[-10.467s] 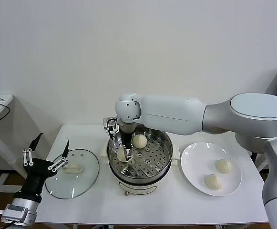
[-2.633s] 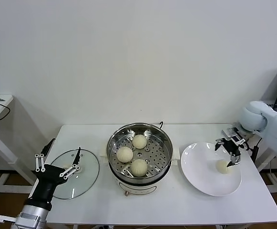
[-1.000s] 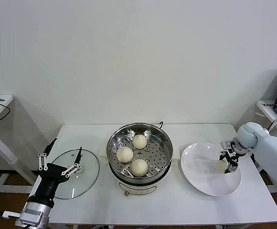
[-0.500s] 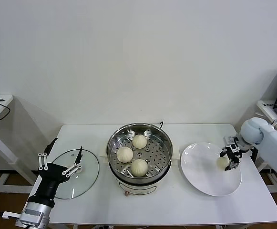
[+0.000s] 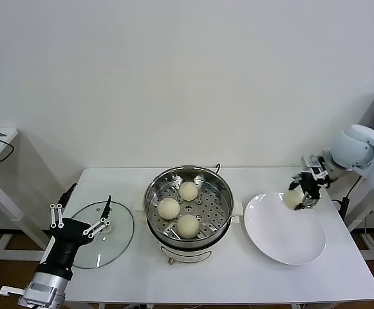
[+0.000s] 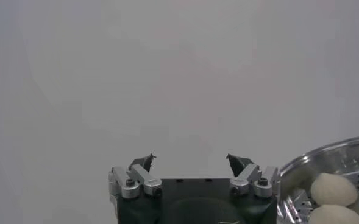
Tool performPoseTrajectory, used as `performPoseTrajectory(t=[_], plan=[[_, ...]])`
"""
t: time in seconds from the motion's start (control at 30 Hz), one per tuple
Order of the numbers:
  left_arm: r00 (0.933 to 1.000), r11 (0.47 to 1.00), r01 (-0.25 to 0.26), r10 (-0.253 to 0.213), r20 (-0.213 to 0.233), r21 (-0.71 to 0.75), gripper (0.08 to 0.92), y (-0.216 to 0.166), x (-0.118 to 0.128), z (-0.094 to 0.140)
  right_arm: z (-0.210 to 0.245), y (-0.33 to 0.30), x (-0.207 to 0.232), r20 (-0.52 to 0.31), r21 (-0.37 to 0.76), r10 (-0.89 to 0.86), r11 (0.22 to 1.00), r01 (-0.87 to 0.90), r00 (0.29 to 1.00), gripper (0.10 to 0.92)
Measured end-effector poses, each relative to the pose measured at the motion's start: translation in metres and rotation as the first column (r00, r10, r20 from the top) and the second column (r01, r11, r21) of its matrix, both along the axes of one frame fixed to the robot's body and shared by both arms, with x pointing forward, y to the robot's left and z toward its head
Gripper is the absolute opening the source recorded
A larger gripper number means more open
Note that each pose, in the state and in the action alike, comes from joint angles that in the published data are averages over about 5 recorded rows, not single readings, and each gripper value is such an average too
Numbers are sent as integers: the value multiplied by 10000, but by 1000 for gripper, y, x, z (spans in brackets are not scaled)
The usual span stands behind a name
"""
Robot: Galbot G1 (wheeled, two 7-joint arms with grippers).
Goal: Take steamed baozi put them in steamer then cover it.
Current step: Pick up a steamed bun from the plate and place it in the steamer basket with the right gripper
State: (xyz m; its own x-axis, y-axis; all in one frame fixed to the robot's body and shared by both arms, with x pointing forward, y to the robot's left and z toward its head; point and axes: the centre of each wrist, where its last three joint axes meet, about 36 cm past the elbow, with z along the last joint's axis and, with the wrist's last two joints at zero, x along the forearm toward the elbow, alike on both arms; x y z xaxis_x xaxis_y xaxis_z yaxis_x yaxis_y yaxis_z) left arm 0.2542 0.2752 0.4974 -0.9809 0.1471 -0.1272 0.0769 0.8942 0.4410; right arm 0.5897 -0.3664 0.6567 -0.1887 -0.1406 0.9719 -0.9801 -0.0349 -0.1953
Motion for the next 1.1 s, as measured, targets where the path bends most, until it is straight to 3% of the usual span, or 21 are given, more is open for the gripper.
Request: performPoseTrajectory(t=[0.5,1.1], plan=[[9991,9999,144,-142,406,-66,823,0,-1,14,81,129,-33,23,371,707,9968,-707,9975,670],[9993,10000,-47,48,380,-24,823,6,0,13,49,251,-9,-689,-322,1733,9839,-1758,9825,670]])
